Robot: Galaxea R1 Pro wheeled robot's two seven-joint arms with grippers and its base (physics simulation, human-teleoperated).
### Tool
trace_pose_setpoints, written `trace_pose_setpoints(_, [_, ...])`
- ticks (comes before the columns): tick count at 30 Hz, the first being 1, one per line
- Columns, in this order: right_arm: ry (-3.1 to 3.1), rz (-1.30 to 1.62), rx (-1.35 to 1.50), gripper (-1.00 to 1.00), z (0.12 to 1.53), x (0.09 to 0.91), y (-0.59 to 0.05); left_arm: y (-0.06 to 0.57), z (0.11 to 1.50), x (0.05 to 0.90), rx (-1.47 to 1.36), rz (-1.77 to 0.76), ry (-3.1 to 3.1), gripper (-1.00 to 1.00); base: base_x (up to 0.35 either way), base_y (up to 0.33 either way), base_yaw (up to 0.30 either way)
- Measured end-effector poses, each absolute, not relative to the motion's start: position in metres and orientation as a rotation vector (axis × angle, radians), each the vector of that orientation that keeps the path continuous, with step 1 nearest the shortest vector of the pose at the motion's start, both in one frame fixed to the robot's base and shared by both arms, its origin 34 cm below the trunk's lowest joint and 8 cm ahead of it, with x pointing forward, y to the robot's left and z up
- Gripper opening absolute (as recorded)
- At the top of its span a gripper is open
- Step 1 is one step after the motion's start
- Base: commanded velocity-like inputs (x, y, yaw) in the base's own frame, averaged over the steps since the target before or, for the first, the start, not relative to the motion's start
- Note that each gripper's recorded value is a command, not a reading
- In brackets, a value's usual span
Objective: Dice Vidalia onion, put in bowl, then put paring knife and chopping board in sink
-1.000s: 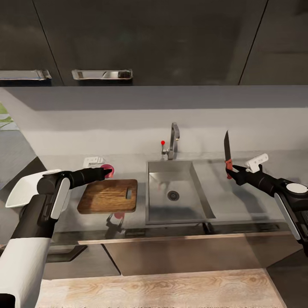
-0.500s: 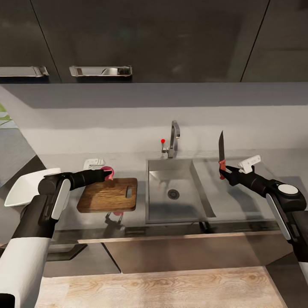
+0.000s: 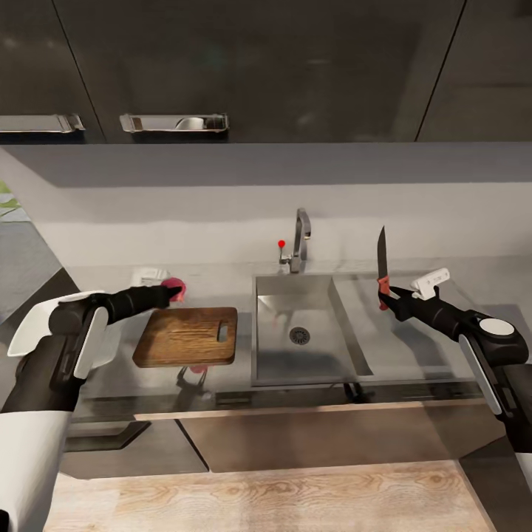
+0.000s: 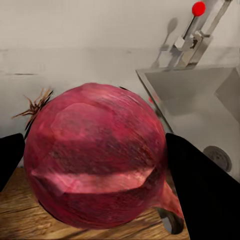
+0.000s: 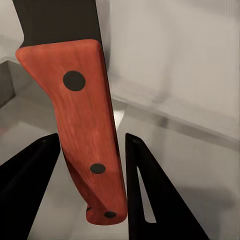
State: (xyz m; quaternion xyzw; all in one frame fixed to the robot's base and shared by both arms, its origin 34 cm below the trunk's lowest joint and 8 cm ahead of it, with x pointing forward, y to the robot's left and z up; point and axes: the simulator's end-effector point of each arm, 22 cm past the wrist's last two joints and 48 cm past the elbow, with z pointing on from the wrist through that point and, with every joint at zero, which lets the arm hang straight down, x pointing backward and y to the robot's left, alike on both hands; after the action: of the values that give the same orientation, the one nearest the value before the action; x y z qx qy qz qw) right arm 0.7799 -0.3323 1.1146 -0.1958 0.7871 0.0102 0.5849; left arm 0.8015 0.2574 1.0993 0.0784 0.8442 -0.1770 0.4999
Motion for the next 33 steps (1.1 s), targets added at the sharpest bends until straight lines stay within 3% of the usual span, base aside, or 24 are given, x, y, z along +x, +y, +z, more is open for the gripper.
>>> trace_pose_setpoints(20, [1.835,0.024,-0.458,-1.00,1.115,0.780,-0.332,0.180,1.060,0.780,0.504,-0.561,2.027,-1.00,0.000,0.000,0.000])
trace_pose_setpoints(33, [1.835,0.023,-0.459,-1.00,1.114,0.780,-0.332,0.201,1.046,0.777,0.537,-0.554,2.036,-1.00,0.000,0.000,0.000])
